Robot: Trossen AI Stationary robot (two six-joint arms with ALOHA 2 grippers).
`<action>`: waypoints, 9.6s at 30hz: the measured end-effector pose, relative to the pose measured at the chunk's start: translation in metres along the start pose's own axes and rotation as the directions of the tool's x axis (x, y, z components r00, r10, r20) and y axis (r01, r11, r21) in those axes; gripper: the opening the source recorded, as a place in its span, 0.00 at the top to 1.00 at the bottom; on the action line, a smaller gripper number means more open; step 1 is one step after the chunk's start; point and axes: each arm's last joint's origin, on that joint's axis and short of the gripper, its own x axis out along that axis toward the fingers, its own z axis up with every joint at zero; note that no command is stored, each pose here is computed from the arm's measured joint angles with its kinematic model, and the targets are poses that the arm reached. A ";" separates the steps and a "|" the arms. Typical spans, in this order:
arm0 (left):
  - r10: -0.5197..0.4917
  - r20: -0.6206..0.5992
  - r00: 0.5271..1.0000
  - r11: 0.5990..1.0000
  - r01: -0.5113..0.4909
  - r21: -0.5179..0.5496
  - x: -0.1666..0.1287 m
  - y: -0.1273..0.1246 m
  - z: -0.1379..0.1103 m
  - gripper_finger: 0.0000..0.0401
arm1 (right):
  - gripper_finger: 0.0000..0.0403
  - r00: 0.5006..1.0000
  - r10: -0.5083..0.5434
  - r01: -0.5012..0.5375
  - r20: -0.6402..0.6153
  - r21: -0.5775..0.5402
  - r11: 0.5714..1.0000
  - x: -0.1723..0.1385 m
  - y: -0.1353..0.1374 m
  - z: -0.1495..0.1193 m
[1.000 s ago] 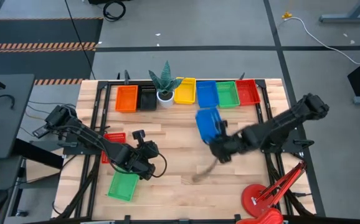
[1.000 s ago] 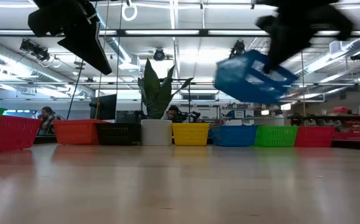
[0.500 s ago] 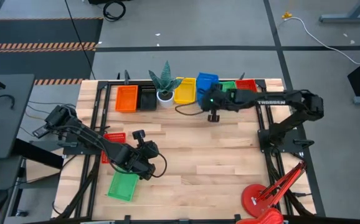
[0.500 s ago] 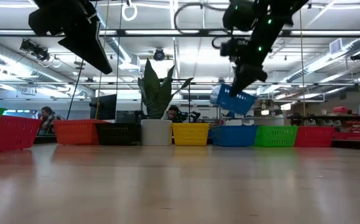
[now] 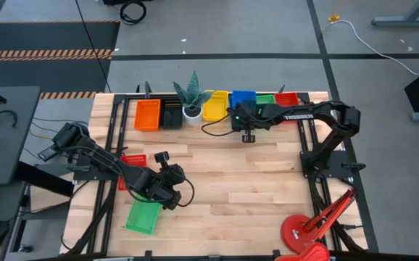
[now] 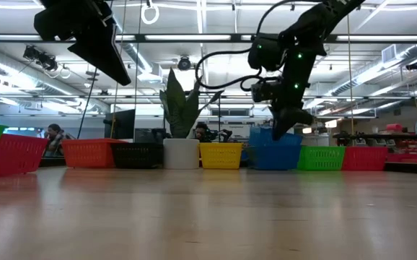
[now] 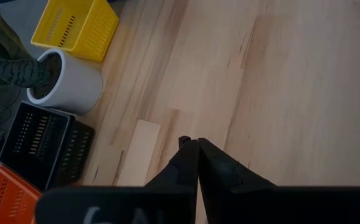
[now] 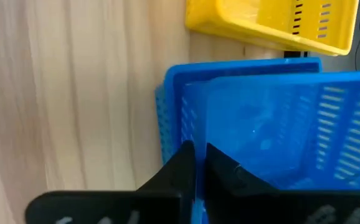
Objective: Stack baskets by color
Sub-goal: Stack the bottom blue bin on the top blue bin, then stack the bottom green bin on the top green bin
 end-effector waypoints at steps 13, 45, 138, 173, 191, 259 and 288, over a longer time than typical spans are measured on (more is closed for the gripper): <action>0.000 0.000 1.000 1.000 0.000 0.000 0.000 0.000 0.000 0.95 | 0.71 0.998 -0.039 0.041 0.046 -0.046 0.998 -0.024 0.003 0.001; 0.000 0.002 1.000 1.000 0.000 -0.001 0.000 0.000 0.000 0.95 | 0.98 0.982 0.124 -0.141 0.139 0.120 0.983 0.018 -0.001 0.010; -0.435 0.107 0.894 0.898 0.422 0.127 0.087 -0.003 0.054 0.96 | 0.98 0.750 0.214 -0.386 0.626 0.151 0.910 -0.149 0.252 -0.016; -0.402 0.062 0.913 0.914 0.405 -0.034 -0.007 0.006 0.014 0.69 | 0.82 0.633 0.199 -0.447 0.749 0.143 0.883 -0.101 0.227 0.046; -0.196 0.302 0.933 0.947 0.260 -0.188 -0.033 -0.024 -0.057 0.73 | 0.62 0.827 0.257 -0.355 0.500 0.111 0.928 -0.074 0.231 0.110; -0.180 0.299 0.937 0.955 0.239 -0.174 -0.026 -0.020 -0.052 0.73 | 0.97 0.996 -0.085 0.088 0.039 -0.070 0.994 -0.036 0.024 -0.088; -0.180 0.300 0.937 0.953 0.242 -0.183 -0.026 -0.021 -0.052 0.73 | 0.72 0.991 -0.016 -0.003 0.136 0.140 0.990 -0.068 0.039 -0.095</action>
